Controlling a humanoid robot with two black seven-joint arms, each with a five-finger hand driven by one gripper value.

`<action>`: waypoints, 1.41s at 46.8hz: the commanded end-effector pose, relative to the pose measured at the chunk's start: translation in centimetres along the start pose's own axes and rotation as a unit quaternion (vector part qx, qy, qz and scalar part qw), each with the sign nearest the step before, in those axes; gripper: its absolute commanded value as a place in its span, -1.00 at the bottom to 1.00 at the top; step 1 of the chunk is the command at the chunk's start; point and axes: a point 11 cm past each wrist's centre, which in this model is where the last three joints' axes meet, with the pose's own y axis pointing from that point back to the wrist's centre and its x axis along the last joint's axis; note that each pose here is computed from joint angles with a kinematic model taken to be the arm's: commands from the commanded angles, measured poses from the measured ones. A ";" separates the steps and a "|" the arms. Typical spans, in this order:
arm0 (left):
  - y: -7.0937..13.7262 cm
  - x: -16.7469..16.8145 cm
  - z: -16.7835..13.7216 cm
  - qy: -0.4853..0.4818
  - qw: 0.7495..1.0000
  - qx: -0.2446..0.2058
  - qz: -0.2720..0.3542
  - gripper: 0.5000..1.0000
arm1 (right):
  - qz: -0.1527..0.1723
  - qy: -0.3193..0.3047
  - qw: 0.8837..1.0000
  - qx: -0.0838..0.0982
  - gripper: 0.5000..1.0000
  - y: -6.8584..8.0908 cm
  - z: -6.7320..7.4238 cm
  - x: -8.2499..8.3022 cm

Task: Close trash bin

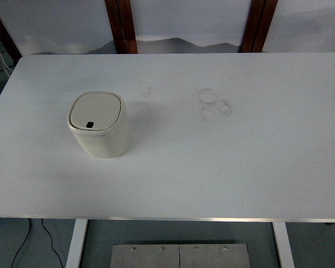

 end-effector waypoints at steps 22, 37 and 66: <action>2.6 1.9 -9.0 0.076 0.996 0.006 0.035 1.00 | 0.000 0.000 1.000 0.000 0.98 0.0 0.0 0.0; 3.1 1.4 -11.5 0.092 0.995 0.020 0.040 1.00 | -0.001 0.001 1.000 0.000 0.98 0.0 0.0 -0.1; 2.7 1.1 -11.2 0.110 0.993 0.003 0.040 1.00 | -0.001 -0.003 1.000 0.004 0.98 0.0 -0.5 -0.1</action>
